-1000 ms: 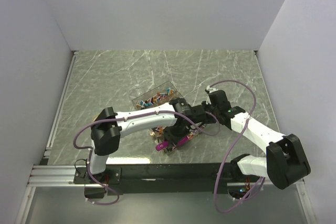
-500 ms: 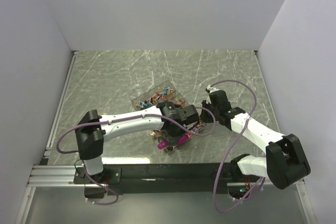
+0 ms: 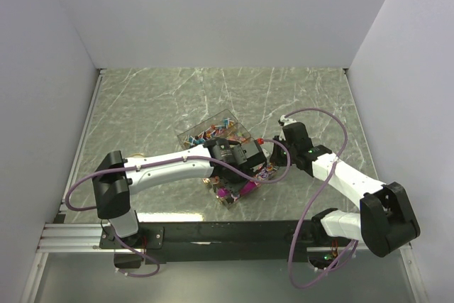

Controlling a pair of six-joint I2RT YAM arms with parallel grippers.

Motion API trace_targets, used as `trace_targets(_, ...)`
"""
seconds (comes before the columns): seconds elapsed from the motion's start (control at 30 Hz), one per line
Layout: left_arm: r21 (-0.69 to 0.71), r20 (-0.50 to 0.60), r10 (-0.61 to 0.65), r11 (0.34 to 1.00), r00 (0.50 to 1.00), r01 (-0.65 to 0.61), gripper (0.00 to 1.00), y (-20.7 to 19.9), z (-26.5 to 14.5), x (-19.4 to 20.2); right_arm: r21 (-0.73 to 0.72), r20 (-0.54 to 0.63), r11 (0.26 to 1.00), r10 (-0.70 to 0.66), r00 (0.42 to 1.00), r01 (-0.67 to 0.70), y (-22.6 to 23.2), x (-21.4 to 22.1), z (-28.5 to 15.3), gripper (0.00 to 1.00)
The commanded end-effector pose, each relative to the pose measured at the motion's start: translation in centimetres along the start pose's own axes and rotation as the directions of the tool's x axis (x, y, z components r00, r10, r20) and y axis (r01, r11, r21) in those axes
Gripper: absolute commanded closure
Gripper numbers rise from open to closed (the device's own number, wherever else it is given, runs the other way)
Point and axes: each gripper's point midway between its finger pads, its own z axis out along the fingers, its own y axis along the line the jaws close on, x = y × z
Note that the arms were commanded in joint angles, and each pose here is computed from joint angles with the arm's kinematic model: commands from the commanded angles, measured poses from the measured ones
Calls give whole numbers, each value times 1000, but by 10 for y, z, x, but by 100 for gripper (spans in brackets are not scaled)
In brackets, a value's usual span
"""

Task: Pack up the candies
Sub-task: Scoop the fake candies from the storage box.

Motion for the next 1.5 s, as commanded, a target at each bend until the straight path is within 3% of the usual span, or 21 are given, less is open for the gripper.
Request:
trace_targets(0.0, 72, 341, -63, 997, 938, 41, 99, -23, 15, -92, -81, -101, 993, 75, 992, -83, 21, 26, -4, 100)
trace_targets(0.23, -31, 232, -9, 999, 973, 17, 99, -1, 11, -61, -40, -87, 998, 54, 995, -58, 14, 22, -6, 100)
trace_targets(0.53, -49, 60, 35, 998, 998, -32, 99, 13, 7, -12, -8, -75, 1000, 22, 997, -22, 9, 16, -10, 100)
trace_targets(1.17, -129, -92, 49, 990, 995, -61, 99, 39, -14, 34, 54, -62, 998, -27, 998, 30, 2, 7, -8, 100)
trace_targets(1.47, -159, -94, 33, 986, 995, -47, 99, 52, -28, 44, 84, -53, 996, -35, 998, 39, -1, 1, -7, 100)
